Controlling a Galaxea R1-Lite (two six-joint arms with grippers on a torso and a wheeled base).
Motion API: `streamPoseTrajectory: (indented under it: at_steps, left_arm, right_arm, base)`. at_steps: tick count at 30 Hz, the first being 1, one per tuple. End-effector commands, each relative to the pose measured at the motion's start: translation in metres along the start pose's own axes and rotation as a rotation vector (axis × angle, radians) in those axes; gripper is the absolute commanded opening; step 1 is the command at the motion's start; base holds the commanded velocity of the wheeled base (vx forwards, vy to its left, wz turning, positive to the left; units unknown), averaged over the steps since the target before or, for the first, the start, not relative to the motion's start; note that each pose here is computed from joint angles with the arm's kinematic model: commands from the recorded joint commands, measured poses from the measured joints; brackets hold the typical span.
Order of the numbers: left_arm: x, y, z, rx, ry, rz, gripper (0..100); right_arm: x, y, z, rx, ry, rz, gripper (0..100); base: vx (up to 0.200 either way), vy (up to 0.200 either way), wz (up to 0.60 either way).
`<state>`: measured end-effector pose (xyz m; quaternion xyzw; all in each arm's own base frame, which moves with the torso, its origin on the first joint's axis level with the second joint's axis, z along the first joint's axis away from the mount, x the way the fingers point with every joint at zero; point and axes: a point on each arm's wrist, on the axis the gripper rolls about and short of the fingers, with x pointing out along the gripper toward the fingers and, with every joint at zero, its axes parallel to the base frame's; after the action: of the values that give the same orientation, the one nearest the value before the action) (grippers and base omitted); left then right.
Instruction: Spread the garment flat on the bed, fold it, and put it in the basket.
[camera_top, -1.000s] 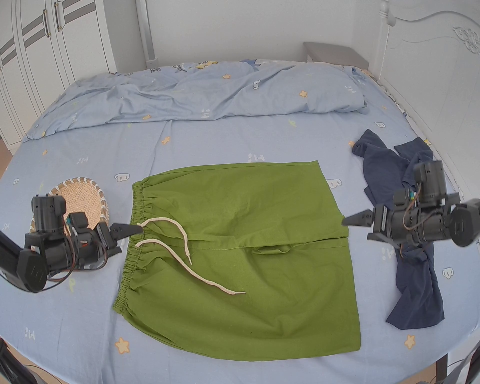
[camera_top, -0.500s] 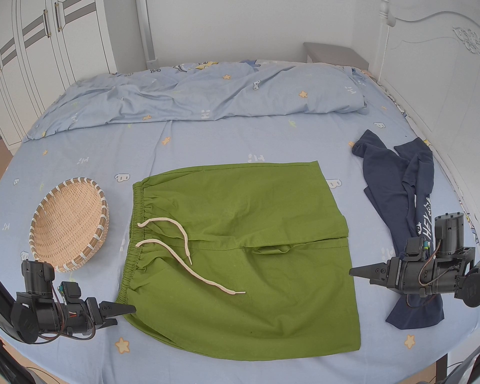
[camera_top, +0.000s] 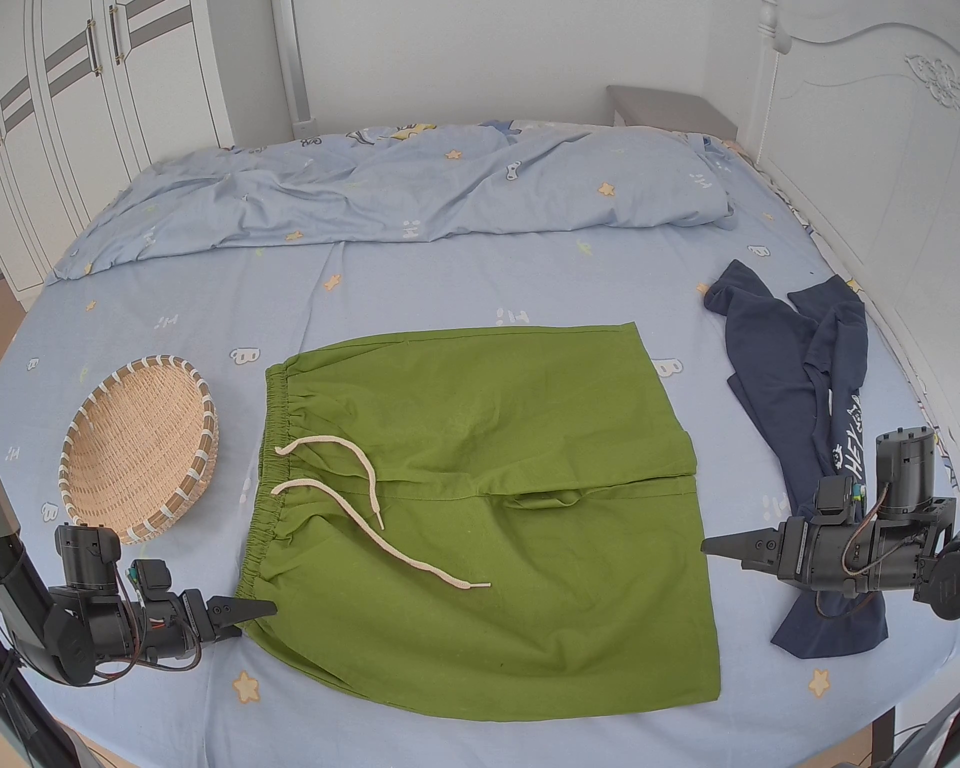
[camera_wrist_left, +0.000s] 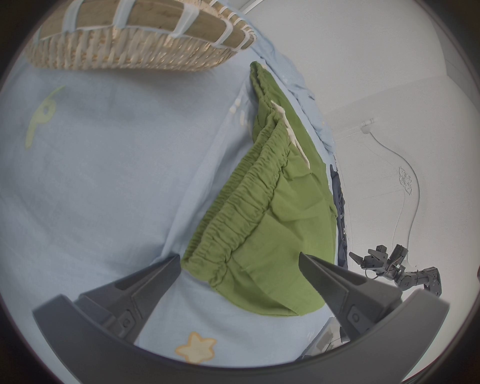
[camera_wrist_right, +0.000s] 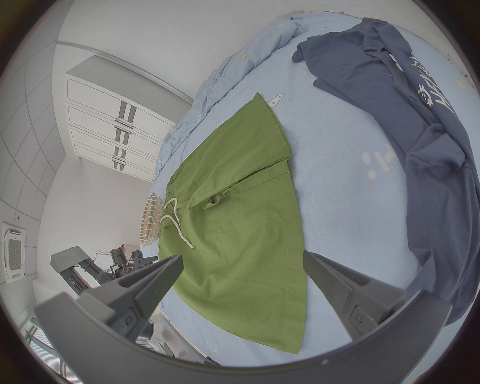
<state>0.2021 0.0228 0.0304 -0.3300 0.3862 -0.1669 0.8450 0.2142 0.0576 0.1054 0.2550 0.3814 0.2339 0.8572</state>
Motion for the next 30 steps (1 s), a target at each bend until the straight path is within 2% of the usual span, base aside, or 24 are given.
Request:
streamPoseTrajectory:
  at_steps: [1,9,10,16,21,25,30]
  left_arm:
    - [0.013,0.011,-0.003,-0.026,0.017,0.007,100]
    - [0.014,0.012,-0.005,-0.016,-0.028,-0.014,100]
    - [0.013,0.012,-0.005,-0.018,-0.034,-0.016,0]
    - [0.005,0.01,-0.01,-0.01,-0.076,-0.028,0]
    - [0.002,0.015,-0.011,-0.049,-0.068,-0.003,0]
    - [-0.005,0.021,-0.017,-0.104,-0.04,0.039,0]
    - [-0.005,0.023,-0.022,-0.051,0.008,0.052,0]
  right_arm:
    - [0.0,0.0,0.0,0.0,0.001,-0.001,100]
    - [0.001,-0.001,0.0,0.002,0.004,-0.003,100]
    - [0.001,-0.001,0.0,0.002,0.004,-0.004,100]
    - [0.001,-0.002,0.0,0.002,0.002,-0.008,100]
    - [0.0,-0.004,-0.002,0.007,0.009,-0.012,100]
    - [0.0,-0.01,-0.016,0.029,0.059,-0.029,100]
    - [0.0,-0.016,-0.04,0.036,0.145,-0.051,100]
  base:
    - [0.0,0.0,0.0]
    - [0.0,0.0,0.0]
    - [0.0,0.0,0.0]
    - [0.0,0.0,0.0]
    - [0.0,0.0,0.0]
    - [0.0,0.0,0.0]
    - [0.0,0.0,0.0]
